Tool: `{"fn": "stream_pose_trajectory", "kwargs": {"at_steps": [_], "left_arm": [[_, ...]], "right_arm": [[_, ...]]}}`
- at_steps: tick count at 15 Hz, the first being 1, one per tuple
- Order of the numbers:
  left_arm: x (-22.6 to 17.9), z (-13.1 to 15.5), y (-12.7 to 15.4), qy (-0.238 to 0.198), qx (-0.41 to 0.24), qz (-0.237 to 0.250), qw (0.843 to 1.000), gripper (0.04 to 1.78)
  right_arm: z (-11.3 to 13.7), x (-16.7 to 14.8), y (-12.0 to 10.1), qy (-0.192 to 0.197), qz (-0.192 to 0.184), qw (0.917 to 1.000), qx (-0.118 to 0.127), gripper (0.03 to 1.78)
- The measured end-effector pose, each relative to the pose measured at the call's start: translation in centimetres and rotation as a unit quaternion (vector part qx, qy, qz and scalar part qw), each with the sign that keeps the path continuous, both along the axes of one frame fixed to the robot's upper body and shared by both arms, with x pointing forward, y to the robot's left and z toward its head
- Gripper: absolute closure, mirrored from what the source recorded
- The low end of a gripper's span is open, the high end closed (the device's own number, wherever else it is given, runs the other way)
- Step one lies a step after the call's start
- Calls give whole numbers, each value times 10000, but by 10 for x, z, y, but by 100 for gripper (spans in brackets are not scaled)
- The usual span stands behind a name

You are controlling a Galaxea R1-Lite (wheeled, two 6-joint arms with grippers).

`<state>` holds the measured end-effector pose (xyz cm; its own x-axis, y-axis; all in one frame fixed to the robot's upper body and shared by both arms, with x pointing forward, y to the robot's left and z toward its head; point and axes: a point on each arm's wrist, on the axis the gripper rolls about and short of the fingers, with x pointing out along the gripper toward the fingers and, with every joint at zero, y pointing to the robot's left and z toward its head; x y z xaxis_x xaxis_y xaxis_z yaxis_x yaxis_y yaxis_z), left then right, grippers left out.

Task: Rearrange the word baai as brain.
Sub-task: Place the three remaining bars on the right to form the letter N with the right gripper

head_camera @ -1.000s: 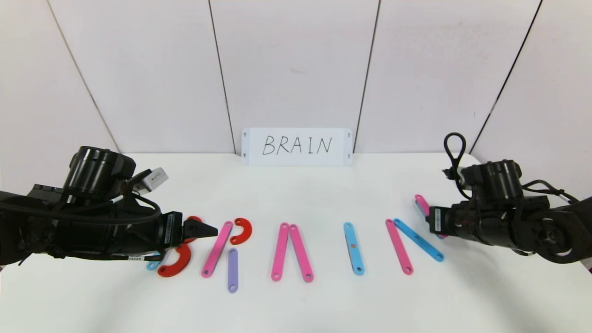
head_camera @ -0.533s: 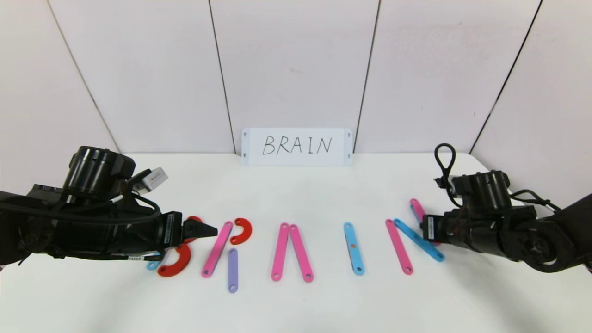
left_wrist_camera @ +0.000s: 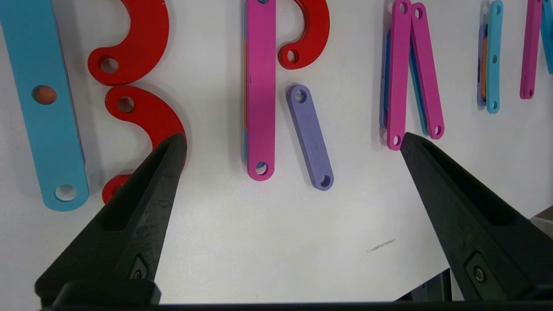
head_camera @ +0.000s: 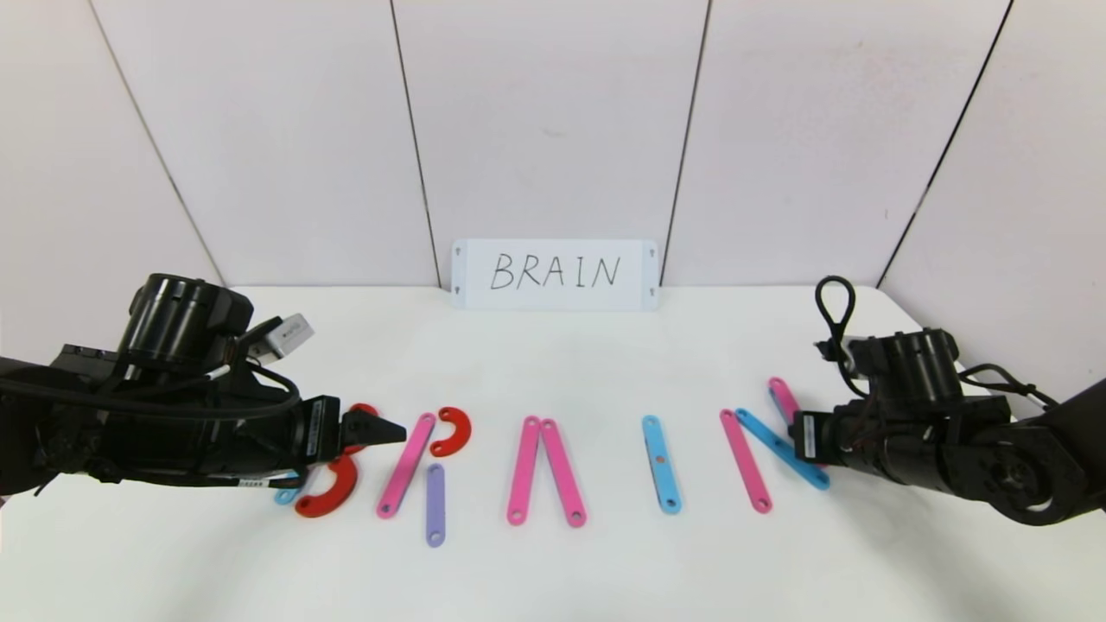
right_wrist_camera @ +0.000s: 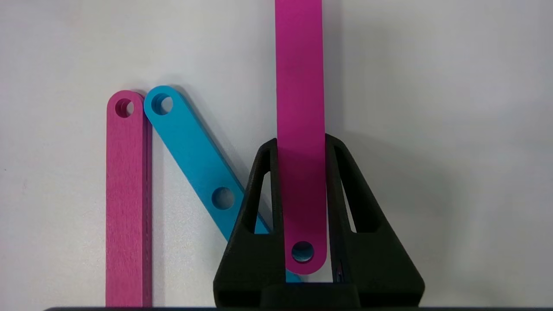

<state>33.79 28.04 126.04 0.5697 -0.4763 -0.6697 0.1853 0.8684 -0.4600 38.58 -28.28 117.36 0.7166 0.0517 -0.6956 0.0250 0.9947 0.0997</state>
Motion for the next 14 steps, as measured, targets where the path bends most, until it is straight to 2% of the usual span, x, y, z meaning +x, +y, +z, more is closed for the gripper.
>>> {"fn": "stream_pose_trajectory", "kwargs": {"at_steps": [14], "left_arm": [[0,-1,-1,4,2,-10,10000,8]], "right_arm": [[6,-20,-4,33,-1,10000,21,151]]}}
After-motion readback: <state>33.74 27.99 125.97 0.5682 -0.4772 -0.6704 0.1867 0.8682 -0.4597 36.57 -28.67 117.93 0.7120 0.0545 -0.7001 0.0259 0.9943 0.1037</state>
